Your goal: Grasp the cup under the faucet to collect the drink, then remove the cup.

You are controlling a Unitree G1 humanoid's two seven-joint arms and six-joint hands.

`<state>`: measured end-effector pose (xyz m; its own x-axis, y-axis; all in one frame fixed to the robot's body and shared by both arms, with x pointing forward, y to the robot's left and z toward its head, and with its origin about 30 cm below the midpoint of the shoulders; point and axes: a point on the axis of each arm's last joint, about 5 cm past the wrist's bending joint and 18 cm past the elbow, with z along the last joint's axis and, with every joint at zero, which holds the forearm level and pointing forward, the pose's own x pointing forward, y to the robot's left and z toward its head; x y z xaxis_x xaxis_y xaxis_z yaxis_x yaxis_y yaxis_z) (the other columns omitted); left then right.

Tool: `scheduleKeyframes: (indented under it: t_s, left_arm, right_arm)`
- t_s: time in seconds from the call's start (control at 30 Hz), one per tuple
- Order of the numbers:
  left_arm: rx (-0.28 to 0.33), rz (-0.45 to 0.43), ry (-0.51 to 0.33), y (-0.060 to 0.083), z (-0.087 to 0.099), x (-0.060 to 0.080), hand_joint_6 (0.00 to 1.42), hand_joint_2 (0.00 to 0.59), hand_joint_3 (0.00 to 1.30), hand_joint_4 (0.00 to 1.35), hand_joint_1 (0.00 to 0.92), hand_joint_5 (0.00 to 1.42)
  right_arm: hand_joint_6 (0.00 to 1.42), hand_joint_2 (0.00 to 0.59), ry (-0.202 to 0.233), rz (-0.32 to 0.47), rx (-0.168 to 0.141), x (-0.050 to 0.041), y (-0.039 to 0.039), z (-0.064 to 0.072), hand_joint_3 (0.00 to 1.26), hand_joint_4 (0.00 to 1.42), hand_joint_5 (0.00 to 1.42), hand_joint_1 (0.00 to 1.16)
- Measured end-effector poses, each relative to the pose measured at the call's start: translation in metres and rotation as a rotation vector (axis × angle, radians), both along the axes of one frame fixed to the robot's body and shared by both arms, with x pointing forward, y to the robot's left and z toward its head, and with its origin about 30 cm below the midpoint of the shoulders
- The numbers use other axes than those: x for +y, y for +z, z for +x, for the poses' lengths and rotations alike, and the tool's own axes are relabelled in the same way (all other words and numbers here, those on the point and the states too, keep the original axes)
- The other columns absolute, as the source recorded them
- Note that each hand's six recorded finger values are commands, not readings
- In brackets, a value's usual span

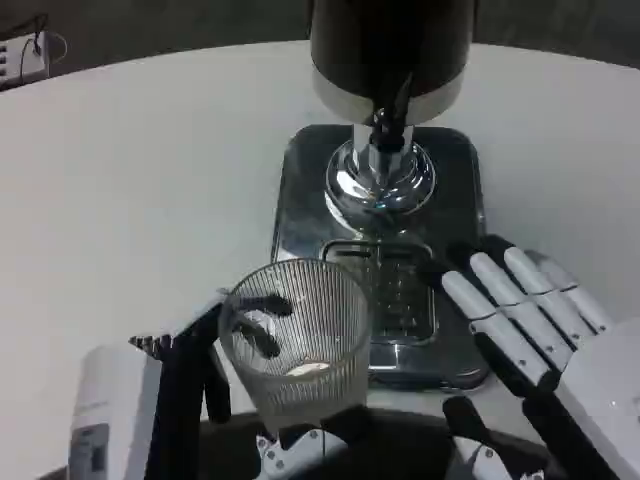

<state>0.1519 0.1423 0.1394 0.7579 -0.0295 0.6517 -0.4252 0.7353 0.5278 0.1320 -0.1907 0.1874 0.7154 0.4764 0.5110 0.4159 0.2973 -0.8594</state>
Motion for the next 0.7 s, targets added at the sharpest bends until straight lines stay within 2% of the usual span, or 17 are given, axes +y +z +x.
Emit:
scheduleKeyframes:
  t_s: [0.37, 0.7]
  left_arm:
    - [0.012, -0.005, 0.015, -0.0019, -0.0024, 0.0017, 1.42, 0.000, 0.98, 1.12, 0.739, 1.21]
    - [0.012, -0.008, 0.015, -0.0019, -0.0024, 0.0013, 1.42, 0.000, 0.98, 1.12, 0.742, 1.21]
  right_arm:
    - [0.07, 0.565, -0.004, 0.005, 0.022, -0.0009, -0.0027, -0.0029, 0.07, 0.01, 0.00, 0.15]
    - [0.07, 0.567, -0.009, 0.008, 0.025, -0.0020, -0.0028, -0.0035, 0.07, 0.01, 0.00, 0.15]
